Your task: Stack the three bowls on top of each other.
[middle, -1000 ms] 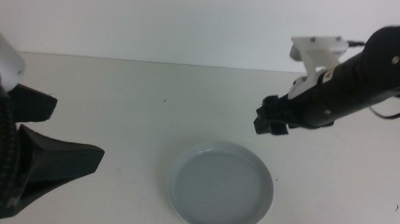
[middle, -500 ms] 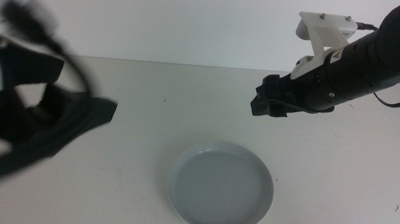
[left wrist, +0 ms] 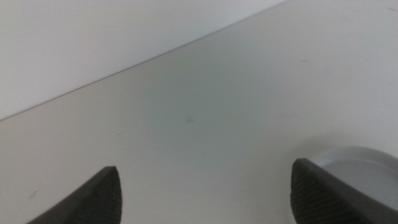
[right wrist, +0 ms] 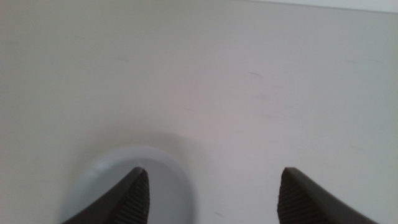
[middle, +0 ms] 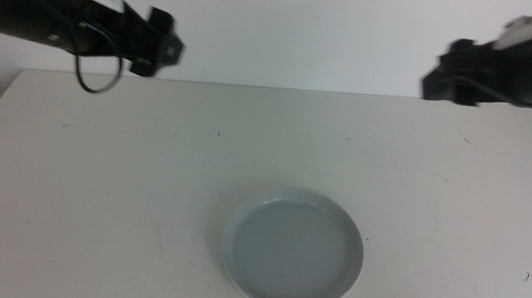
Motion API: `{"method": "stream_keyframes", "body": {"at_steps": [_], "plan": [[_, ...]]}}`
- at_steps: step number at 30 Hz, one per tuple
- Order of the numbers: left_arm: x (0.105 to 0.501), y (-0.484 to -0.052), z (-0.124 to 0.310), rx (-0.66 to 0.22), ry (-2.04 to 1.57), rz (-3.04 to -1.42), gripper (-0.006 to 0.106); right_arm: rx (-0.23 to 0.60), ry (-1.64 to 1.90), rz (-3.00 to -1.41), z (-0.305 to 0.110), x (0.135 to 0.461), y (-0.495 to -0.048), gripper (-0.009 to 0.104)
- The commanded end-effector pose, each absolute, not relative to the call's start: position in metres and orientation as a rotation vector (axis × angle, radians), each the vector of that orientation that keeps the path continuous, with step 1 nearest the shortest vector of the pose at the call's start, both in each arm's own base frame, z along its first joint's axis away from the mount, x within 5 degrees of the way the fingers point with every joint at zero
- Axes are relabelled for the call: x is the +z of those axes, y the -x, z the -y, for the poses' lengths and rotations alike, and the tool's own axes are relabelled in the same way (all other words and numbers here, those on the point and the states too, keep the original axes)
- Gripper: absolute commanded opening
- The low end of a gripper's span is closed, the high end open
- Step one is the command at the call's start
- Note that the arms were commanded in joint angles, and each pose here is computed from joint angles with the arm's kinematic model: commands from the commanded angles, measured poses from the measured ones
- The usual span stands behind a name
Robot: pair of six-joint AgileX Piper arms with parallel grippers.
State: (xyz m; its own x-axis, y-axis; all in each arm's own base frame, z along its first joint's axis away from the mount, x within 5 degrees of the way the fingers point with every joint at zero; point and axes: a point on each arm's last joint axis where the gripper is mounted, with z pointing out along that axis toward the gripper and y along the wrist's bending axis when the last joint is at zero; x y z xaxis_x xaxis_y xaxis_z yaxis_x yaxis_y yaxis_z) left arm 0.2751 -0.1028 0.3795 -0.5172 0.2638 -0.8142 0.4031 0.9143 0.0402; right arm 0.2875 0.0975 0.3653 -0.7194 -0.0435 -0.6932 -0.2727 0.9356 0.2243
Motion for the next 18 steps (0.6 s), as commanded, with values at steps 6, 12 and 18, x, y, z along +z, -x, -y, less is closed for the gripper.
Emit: {"method": "stream_keyframes", "body": {"at_steps": [6, 12, 18], "plan": [[0.401, -0.262, 0.05, -0.159, -0.246, -2.083, 0.093, 0.199, 0.143, -2.237, -0.043, 0.413, -0.252, 0.052], [0.391, -0.218, 0.039, -0.183, -0.187, -1.935, 0.093, 0.112, 0.13, -2.088, -0.029, 0.421, -0.209, 0.052], [0.372, -0.172, 0.029, -0.162, -0.15, -1.76, 0.093, 0.113, 0.107, -1.92, -0.022, 0.396, -0.164, 0.052]]}}
